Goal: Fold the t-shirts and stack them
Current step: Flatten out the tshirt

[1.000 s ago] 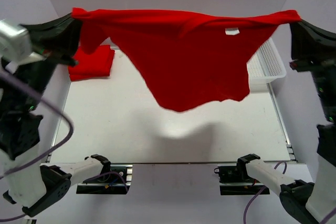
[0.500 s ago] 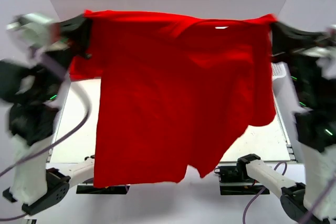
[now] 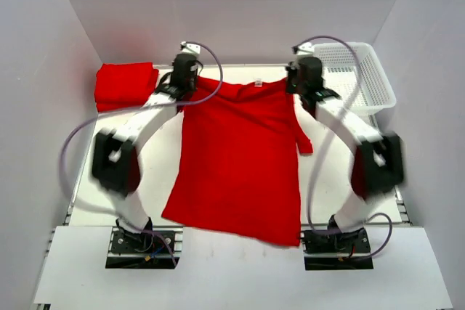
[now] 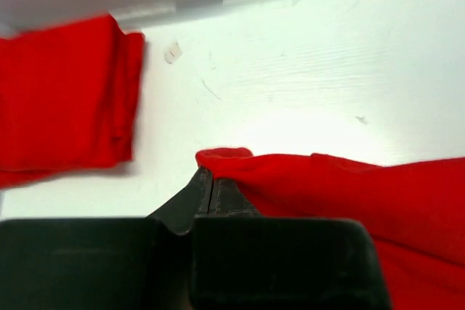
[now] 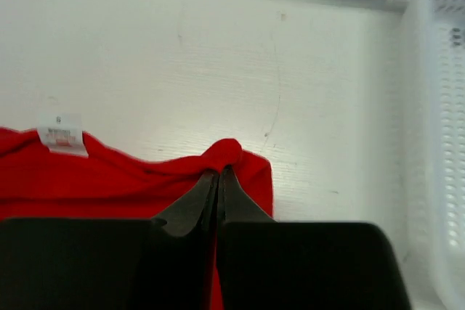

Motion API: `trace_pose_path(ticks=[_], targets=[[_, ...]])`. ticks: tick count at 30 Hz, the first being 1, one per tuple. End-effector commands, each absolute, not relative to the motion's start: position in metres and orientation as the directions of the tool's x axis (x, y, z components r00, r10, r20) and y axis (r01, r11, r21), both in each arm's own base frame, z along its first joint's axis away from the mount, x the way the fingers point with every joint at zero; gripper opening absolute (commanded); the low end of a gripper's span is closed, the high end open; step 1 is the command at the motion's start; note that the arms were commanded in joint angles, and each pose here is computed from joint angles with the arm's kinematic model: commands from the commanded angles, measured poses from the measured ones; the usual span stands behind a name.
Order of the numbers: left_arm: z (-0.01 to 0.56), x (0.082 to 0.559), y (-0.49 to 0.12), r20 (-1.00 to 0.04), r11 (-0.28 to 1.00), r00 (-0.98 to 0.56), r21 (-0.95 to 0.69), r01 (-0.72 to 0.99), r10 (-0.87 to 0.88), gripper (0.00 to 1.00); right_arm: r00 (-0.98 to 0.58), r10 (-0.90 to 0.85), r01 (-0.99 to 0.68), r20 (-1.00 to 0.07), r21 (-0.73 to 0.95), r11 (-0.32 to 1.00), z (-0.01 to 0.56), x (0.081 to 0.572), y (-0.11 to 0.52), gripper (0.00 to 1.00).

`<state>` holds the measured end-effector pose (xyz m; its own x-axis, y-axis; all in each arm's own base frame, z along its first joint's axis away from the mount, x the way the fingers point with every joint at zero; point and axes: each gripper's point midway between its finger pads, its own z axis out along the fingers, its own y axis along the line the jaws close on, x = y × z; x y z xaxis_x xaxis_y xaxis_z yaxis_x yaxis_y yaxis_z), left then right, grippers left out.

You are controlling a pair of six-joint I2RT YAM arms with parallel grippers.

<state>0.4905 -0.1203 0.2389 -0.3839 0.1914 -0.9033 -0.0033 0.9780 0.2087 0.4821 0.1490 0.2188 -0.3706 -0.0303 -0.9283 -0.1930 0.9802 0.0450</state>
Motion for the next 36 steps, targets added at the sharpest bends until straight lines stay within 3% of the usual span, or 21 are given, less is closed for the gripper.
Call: trace_pose_path(ticks=[1,2,3,5,6,7,8,9,10,11,12,16,17,24,26,27,30,32,33,35,36], targets=[[0.215,0.557,-0.098,-0.908,0.975,-0.401,0.185,-0.125,0.121,0.00,-0.333,-0.022,-0.203,-0.943,0.049,0.978,0.218,0.550,0.166,0.00],[0.196,0.573,-0.103,-0.898,0.979,-0.425,0.173,-0.109,0.112,0.00,-0.424,-0.049,-0.200,-0.904,0.041,0.979,0.173,0.562,0.169,0.00],[0.137,0.590,-0.109,-0.846,0.979,-0.516,0.195,-0.064,0.135,0.00,-0.439,-0.057,-0.204,-0.897,0.037,0.978,0.162,0.583,0.175,0.00],[0.138,0.619,-0.114,-0.865,0.986,-0.493,0.150,-0.073,0.095,0.00,-0.417,-0.036,-0.207,-0.908,0.056,0.977,0.173,0.606,0.184,0.00],[0.129,0.627,-0.112,-0.858,0.987,-0.506,0.140,-0.074,0.084,0.00,-0.434,-0.035,-0.212,-0.900,0.064,0.975,0.148,0.624,0.192,0.00],[0.099,0.634,-0.115,-0.837,0.987,-0.541,0.142,-0.076,0.079,0.05,-0.434,-0.019,-0.211,-0.901,0.081,0.974,0.145,0.630,0.195,0.00],[0.118,0.650,-0.112,-0.864,0.988,-0.500,0.125,-0.093,0.062,0.24,-0.372,0.003,-0.214,-0.928,0.089,0.973,0.175,0.644,0.199,0.00],[0.112,0.652,-0.113,-0.855,0.987,-0.514,0.131,-0.091,0.066,0.84,-0.403,-0.010,-0.213,-0.915,0.083,0.974,0.145,0.651,0.201,0.11],[0.118,0.660,-0.107,-0.866,0.987,-0.496,0.123,-0.104,0.055,1.00,-0.380,-0.009,-0.206,-0.925,0.075,0.976,0.148,0.657,0.200,0.53],[0.113,0.662,-0.112,-0.865,0.991,-0.499,0.110,-0.081,0.055,1.00,-0.350,0.000,-0.201,-0.937,0.075,0.977,0.159,0.662,0.201,0.76],[0.114,0.665,-0.109,-0.870,0.992,-0.492,0.092,-0.085,0.038,1.00,-0.347,0.005,-0.203,-0.938,0.080,0.976,0.157,0.665,0.201,0.90],[0.130,0.660,-0.124,-0.880,0.999,-0.473,0.046,0.000,0.040,1.00,-0.333,-0.005,-0.227,-0.943,0.075,0.971,0.169,0.661,0.203,0.90],[0.141,0.659,-0.127,-0.887,0.999,-0.460,0.035,0.011,0.037,1.00,-0.301,-0.001,-0.236,-0.954,0.074,0.969,0.195,0.656,0.201,0.90],[0.199,0.616,-0.137,-0.869,0.995,-0.494,-0.048,0.082,-0.001,1.00,-0.427,-0.018,-0.329,-0.904,0.136,0.934,0.213,0.593,0.208,0.90],[0.181,0.584,-0.145,-0.817,0.990,-0.577,-0.073,0.121,0.011,1.00,-0.481,-0.013,-0.319,-0.877,0.161,0.934,0.216,0.568,0.204,0.90],[0.204,0.569,-0.143,-0.825,0.988,-0.565,-0.092,0.123,-0.007,1.00,-0.499,-0.016,-0.320,-0.867,0.167,0.933,0.213,0.561,0.202,0.90],[0.155,0.510,-0.148,-0.721,0.979,-0.693,-0.152,0.135,-0.016,1.00,-0.554,-0.017,-0.321,-0.832,0.195,0.927,0.208,0.530,0.198,0.90],[0.177,0.479,-0.155,-0.716,0.958,-0.693,-0.246,0.147,-0.077,1.00,-0.611,-0.038,-0.322,-0.790,0.205,0.924,0.192,0.511,0.196,0.90],[0.153,0.454,-0.157,-0.669,0.954,-0.740,-0.261,0.148,-0.068,1.00,-0.633,-0.046,-0.318,-0.773,0.206,0.925,0.187,0.505,0.194,0.90],[0.170,0.431,-0.160,-0.686,0.934,-0.721,-0.314,0.169,-0.101,1.00,-0.663,-0.050,-0.287,-0.747,0.192,0.938,0.182,0.492,0.184,0.90],[0.151,0.408,-0.166,-0.639,0.923,-0.764,-0.340,0.178,-0.088,1.00,-0.670,-0.055,-0.282,-0.740,0.185,0.941,0.177,0.489,0.181,0.90]])
